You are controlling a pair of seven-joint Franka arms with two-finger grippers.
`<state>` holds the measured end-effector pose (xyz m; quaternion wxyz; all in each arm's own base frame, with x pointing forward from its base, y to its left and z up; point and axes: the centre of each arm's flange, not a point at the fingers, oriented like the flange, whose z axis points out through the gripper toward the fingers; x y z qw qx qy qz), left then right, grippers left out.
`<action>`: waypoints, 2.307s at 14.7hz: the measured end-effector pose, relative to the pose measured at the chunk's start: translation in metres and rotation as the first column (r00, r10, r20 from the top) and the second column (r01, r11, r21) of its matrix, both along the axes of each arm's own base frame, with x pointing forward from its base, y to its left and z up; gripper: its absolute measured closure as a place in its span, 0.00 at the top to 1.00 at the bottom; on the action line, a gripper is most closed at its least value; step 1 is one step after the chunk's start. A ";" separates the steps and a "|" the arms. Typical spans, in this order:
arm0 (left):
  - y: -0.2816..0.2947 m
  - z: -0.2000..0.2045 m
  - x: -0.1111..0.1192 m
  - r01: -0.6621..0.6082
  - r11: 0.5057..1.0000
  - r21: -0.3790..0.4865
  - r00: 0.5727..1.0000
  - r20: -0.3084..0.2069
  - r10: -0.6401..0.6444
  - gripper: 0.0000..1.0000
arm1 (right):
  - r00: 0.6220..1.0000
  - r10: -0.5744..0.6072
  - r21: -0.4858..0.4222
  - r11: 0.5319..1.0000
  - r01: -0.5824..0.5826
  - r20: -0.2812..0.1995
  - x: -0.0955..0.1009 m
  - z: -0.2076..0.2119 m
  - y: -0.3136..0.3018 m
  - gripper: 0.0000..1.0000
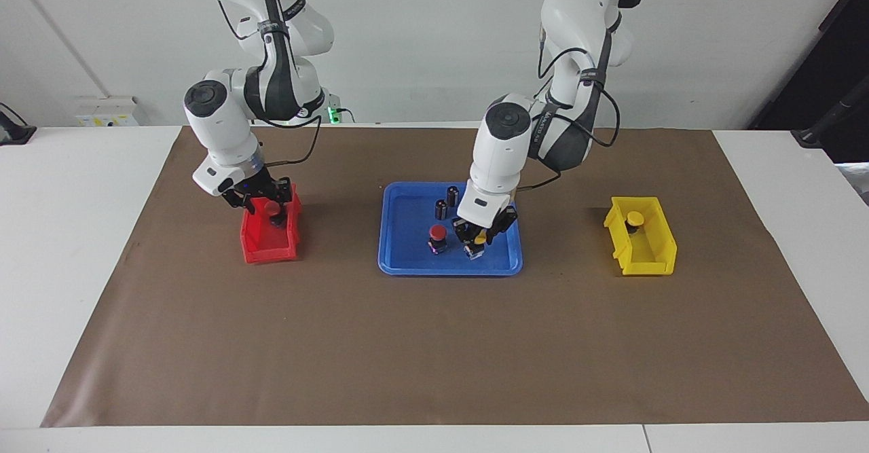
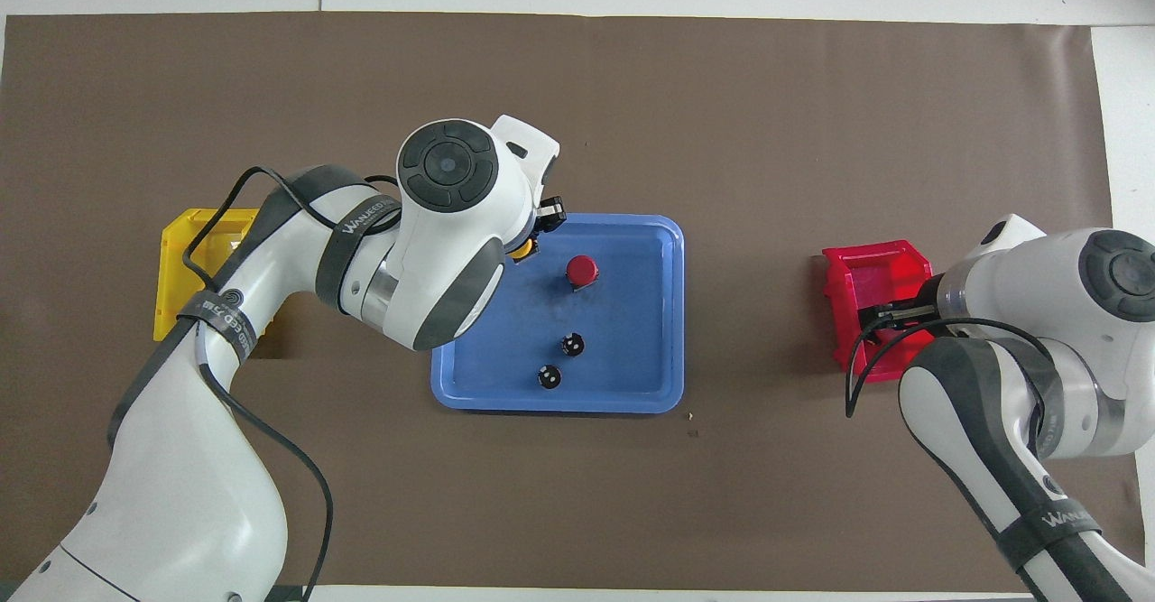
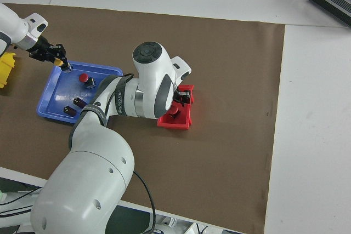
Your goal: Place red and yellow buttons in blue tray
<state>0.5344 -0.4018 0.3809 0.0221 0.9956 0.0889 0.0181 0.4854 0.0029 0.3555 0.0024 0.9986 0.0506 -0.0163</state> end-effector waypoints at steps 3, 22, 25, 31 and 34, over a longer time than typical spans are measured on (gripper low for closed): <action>-0.004 -0.013 -0.007 0.009 1.000 0.020 1.000 -0.026 -0.009 0.41 | 1.000 0.000 0.000 1.000 0.000 -0.014 -0.004 -0.006 0.000 0.74; 0.054 0.049 0.022 0.019 0.999 0.042 0.999 -0.033 -0.018 1.00 | 0.997 0.074 0.001 0.997 -0.074 -0.010 0.021 0.046 0.001 0.42; 0.167 0.081 0.059 0.132 0.990 0.054 0.989 -0.071 -0.128 1.00 | 0.996 0.090 0.000 0.996 -0.090 -0.029 0.043 0.095 0.009 0.42; 0.352 0.083 0.087 0.276 0.961 0.033 0.957 -0.105 -0.272 1.00 | 0.999 0.047 -0.002 0.999 -0.047 0.015 0.086 0.137 0.123 0.42; 0.396 0.055 0.075 0.313 0.949 0.032 0.947 -0.081 -0.310 0.98 | 0.998 -0.002 0.018 1.000 0.001 0.069 0.087 0.117 0.234 0.42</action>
